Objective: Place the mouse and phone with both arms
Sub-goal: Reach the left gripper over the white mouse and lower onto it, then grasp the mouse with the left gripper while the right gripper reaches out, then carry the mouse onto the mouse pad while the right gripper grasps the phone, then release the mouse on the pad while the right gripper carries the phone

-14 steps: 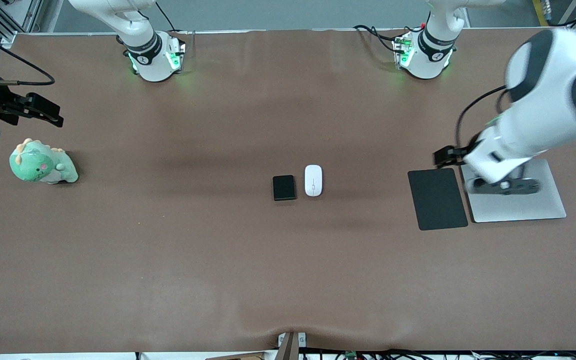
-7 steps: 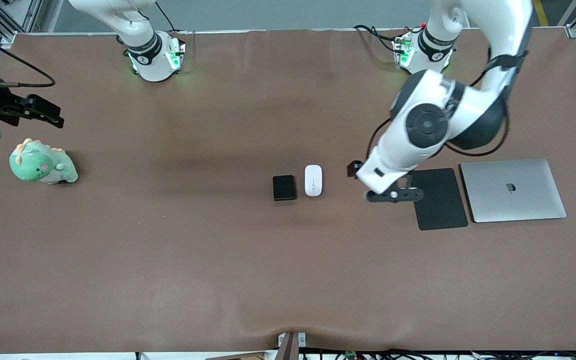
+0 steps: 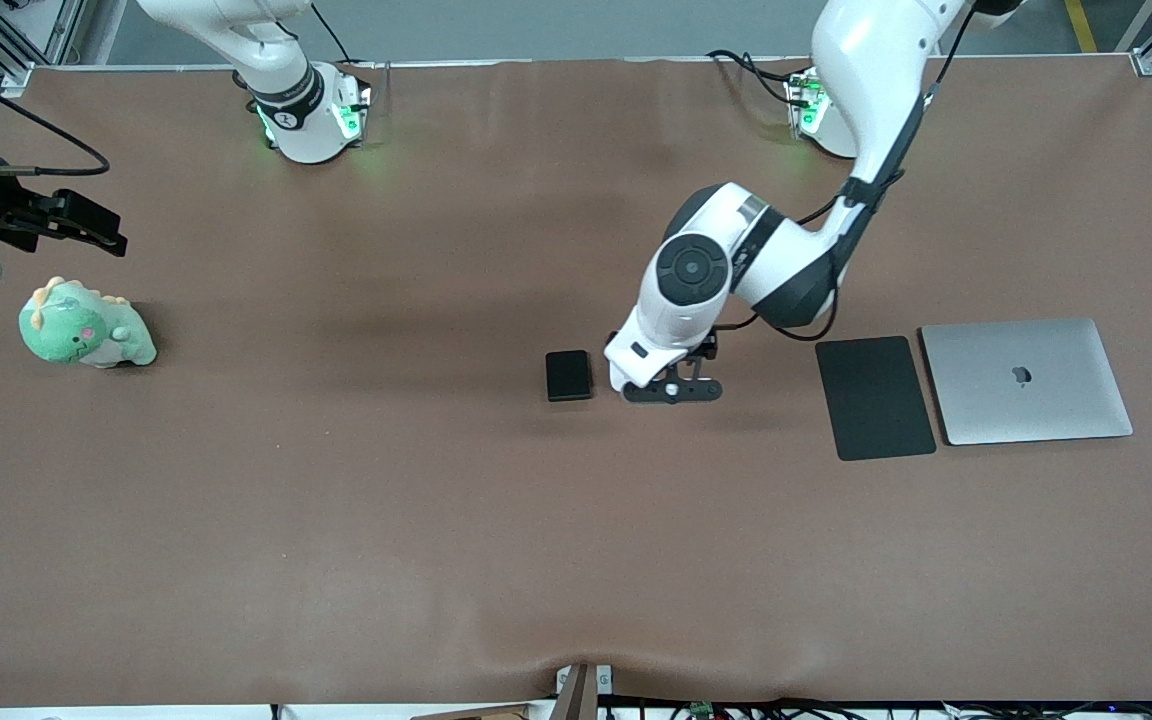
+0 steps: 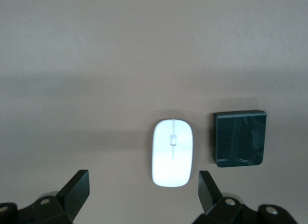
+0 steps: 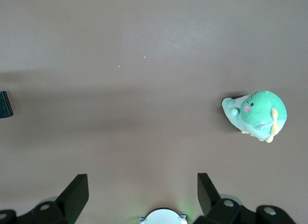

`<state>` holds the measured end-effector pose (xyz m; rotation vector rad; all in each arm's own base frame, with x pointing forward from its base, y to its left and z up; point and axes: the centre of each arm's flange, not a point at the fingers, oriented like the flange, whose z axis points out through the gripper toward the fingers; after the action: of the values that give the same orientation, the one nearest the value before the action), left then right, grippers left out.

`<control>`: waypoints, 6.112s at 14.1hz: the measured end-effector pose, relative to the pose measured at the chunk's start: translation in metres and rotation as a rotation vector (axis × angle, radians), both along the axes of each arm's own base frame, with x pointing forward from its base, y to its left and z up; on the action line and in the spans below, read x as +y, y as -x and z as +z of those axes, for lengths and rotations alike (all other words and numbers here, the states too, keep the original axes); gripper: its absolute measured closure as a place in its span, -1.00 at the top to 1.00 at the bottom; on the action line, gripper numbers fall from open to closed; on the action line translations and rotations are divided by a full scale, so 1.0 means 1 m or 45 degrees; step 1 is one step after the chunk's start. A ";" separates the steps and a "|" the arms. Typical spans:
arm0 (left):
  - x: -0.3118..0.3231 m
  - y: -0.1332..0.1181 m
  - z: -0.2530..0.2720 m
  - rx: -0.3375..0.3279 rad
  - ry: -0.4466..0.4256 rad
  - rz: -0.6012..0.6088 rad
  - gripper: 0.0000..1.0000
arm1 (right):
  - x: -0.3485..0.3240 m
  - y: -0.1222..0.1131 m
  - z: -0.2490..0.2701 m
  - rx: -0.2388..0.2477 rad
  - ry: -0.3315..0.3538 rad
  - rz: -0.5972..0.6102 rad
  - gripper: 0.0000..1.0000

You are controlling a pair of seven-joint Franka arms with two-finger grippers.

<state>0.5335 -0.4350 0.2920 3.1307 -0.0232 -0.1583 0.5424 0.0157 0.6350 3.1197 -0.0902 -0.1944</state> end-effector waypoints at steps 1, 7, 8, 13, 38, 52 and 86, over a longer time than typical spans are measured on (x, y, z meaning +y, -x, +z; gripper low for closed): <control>-0.008 0.007 -0.015 0.016 -0.009 0.000 1.00 | -0.001 0.000 0.000 -0.001 0.000 -0.003 1.00; -0.028 0.024 -0.071 0.040 -0.040 0.017 1.00 | -0.003 0.000 0.000 0.004 0.000 -0.008 1.00; -0.031 0.026 -0.077 0.039 -0.037 0.020 1.00 | -0.003 0.000 0.000 0.004 0.000 -0.008 1.00; -0.033 0.034 -0.100 0.067 -0.055 0.015 0.95 | -0.002 0.000 0.000 0.004 0.000 -0.005 1.00; 0.018 -0.010 -0.070 0.084 -0.118 -0.005 0.26 | 0.104 -0.049 -0.094 0.068 0.015 0.214 1.00; 0.318 -0.074 -0.010 0.137 -0.120 0.010 0.26 | 0.367 -0.025 -0.246 -0.039 -0.097 0.365 1.00; 0.407 -0.115 0.115 -0.046 -0.196 0.016 1.00 | 0.482 -0.009 -0.441 -0.216 -0.029 0.104 0.60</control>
<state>0.6481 -0.0283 0.4065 3.2864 0.0083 -0.1085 0.5512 0.4976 0.1942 3.1484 0.0382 0.0715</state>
